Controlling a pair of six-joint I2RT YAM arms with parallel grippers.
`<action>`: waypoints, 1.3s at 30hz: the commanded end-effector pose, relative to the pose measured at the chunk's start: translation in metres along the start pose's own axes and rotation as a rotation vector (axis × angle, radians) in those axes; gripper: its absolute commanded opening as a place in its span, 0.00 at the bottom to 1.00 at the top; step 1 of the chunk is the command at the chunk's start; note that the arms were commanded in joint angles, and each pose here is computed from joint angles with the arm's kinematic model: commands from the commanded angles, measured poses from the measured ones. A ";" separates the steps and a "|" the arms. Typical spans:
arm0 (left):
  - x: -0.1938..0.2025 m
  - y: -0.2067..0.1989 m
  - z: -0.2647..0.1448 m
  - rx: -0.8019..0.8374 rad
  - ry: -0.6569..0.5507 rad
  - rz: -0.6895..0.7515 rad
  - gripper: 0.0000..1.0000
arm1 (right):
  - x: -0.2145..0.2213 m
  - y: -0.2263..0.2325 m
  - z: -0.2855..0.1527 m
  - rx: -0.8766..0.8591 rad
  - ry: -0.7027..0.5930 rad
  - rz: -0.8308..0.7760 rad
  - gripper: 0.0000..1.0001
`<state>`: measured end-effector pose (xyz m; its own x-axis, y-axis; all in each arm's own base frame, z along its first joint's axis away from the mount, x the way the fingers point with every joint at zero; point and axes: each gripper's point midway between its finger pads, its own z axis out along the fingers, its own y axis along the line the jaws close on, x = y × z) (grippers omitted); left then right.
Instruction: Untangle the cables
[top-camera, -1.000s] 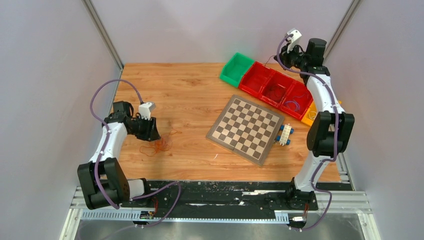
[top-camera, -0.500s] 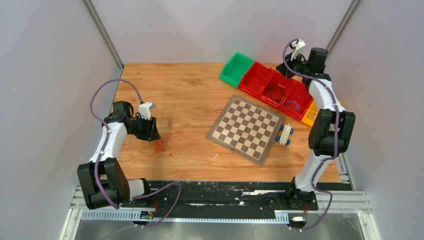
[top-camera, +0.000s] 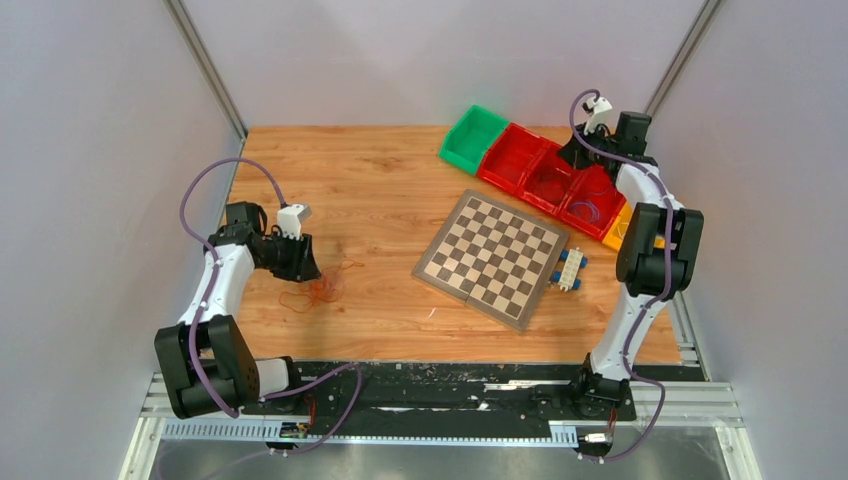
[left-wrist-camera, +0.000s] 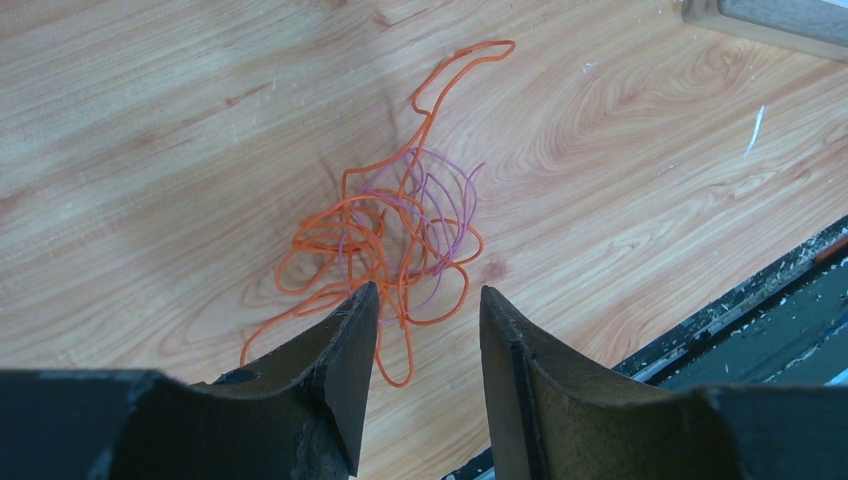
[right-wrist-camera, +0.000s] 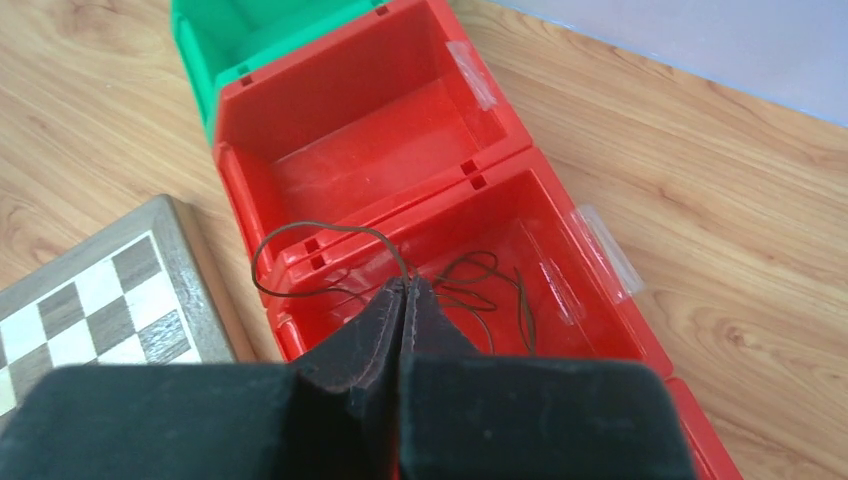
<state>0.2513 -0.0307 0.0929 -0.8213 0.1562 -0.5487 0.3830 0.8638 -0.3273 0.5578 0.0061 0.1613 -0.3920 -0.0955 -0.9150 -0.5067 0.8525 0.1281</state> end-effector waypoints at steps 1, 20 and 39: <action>-0.017 0.004 -0.004 -0.010 -0.038 0.024 0.50 | 0.000 -0.017 0.002 0.067 -0.005 -0.060 0.00; -0.016 0.008 -0.001 -0.014 -0.019 0.012 0.51 | 0.038 -0.055 0.033 0.329 0.209 -0.317 0.00; -0.024 0.005 -0.014 -0.017 -0.009 0.047 0.84 | -0.009 -0.011 0.002 0.233 0.232 -0.336 0.61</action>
<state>0.2626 -0.0249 0.1012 -0.8207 0.1660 -0.5468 0.3821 0.8709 -0.3090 0.5784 -0.0131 0.0995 -0.4980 -0.4748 -0.7256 -0.4367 0.8602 -0.2632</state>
